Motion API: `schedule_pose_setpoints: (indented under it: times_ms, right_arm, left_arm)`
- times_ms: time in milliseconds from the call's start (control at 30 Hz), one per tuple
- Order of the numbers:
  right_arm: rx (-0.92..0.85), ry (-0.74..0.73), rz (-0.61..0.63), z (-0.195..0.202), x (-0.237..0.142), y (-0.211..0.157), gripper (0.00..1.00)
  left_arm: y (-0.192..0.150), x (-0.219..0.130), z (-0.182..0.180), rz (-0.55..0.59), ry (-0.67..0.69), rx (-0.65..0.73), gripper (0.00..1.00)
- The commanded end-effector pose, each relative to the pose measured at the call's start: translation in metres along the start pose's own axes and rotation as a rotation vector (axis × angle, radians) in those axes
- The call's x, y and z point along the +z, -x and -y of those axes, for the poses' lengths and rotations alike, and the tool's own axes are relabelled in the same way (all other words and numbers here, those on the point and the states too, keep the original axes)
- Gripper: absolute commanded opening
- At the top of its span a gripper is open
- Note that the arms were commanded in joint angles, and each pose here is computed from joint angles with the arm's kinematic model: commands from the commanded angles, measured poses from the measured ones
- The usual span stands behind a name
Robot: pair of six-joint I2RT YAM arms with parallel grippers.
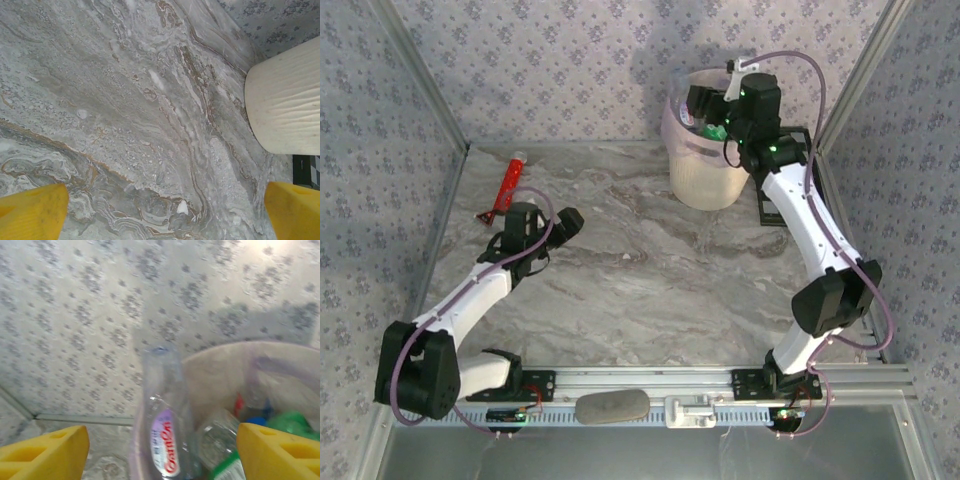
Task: Put the plastic bottles in the bin
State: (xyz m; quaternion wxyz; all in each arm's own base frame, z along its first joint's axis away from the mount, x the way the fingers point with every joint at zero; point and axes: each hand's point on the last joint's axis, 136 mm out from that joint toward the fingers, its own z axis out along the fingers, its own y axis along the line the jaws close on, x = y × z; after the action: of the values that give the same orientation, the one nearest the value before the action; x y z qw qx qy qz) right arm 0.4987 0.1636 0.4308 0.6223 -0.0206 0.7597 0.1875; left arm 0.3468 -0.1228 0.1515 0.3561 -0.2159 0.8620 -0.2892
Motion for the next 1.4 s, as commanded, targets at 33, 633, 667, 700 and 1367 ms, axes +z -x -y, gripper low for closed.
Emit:
schedule_pose_setpoints:
  times_ms: [33, 633, 667, 700, 1367]
  right_arm:
    - [-0.026, 0.150, -0.037, -0.042, 0.025, -0.013, 0.79]
    - [0.077, -0.049, -0.075, -0.002, 0.140, -0.049, 0.79]
    - [0.080, -0.075, -0.072, 0.005, 0.139, -0.048, 0.79]
    - [0.085, -0.097, -0.072, 0.011, 0.138, -0.047, 0.80]
    - [-0.070, 0.133, -0.041, -0.039, -0.025, -0.027, 0.99]
  left_arm:
    - [0.018, -0.005, 0.014, 0.037, -0.017, 0.022, 1.00]
    - [0.020, -0.027, -0.001, 0.073, 0.035, 0.051, 1.00]
    - [0.020, -0.028, -0.002, 0.078, 0.036, 0.050, 1.00]
    - [0.021, -0.029, -0.004, 0.082, 0.039, 0.049, 1.00]
    - [0.069, -0.050, -0.041, 0.259, 0.207, 0.096, 1.00]
